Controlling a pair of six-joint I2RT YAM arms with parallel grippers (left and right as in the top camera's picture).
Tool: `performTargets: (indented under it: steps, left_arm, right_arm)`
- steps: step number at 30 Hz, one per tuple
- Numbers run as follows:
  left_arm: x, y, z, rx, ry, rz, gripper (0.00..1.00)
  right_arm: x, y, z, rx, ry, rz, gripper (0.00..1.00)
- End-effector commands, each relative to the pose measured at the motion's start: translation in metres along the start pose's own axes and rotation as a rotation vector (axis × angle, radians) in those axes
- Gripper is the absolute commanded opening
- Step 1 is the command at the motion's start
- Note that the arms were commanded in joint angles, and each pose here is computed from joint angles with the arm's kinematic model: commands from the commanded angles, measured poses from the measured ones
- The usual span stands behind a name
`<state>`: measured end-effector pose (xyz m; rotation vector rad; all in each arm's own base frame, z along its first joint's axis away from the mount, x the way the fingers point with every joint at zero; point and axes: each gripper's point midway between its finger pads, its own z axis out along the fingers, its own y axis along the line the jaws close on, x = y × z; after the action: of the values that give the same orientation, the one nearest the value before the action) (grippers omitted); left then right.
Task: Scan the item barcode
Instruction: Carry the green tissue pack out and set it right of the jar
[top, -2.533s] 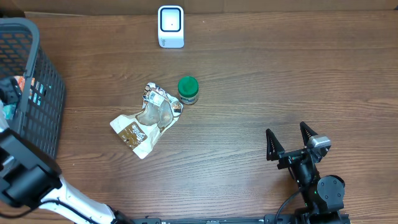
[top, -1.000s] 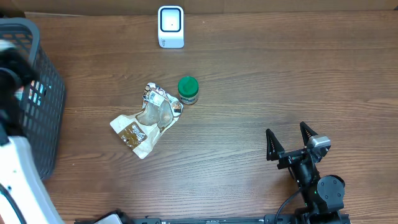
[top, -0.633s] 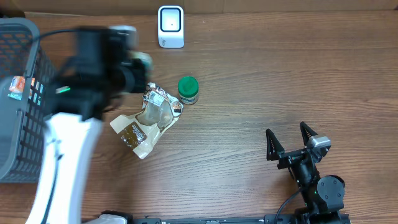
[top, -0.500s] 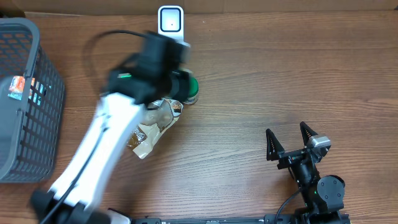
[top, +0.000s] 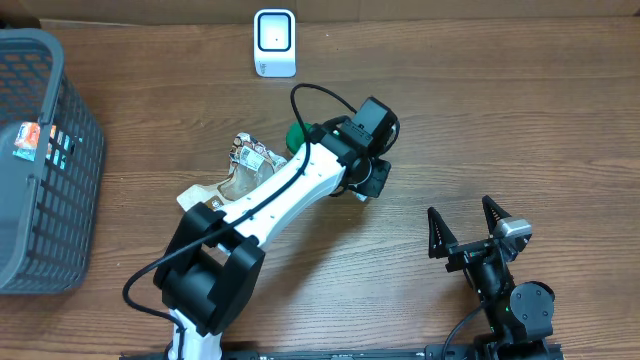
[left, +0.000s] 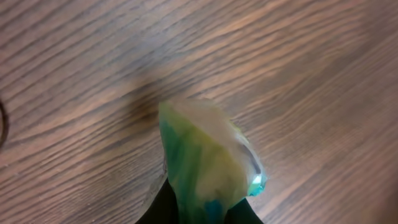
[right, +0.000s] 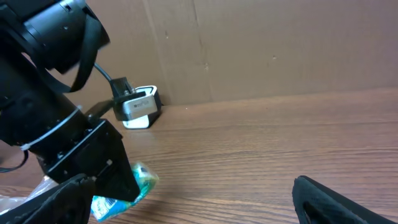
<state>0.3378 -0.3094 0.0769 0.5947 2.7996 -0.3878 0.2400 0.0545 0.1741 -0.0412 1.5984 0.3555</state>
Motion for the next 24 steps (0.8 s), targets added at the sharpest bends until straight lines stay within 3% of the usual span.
performTargets:
  steps: [1,7,9,10,14,16,21,24]
  left_arm:
    - [-0.009,0.027,-0.002,-0.067,-0.031,-0.135,0.05]
    - [-0.012,0.053,-0.005,-0.092,-0.028,-0.199,0.06]
    - [-0.010,0.059,-0.007,-0.100,-0.016,-0.209,0.11]
    - [-0.008,0.063,-0.007,-0.108,-0.007,-0.210,0.17]
    - [-0.006,0.067,-0.008,-0.113,0.006,-0.205,0.54]
    - [-0.006,0.066,-0.010,-0.114,0.009,-0.191,0.65]
    - [-0.027,0.060,-0.046,-0.110,-0.022,-0.135,0.72]
    - [-0.054,0.061,-0.096,-0.110,-0.088,-0.100,0.87]
  right_arm:
    - [0.003,0.000,0.000,-0.004,0.000,0.002,1.00]
    - [0.003,0.000,0.000,-0.004,0.000,0.002,1.00]
    - [0.003,0.000,0.000,-0.004,0.000,0.002,1.00]
    - [0.003,0.000,0.000,-0.004,0.000,0.002,1.00]
    - [0.003,0.000,0.000,-0.004,0.000,0.002,1.00]
    - [0.003,0.000,0.000,-0.004,0.000,0.002,1.00]
    - [0.003,0.000,0.000,-0.004,0.000,0.002,1.00]
    - [0.003,0.000,0.000,-0.004,0.000,0.002,1.00]
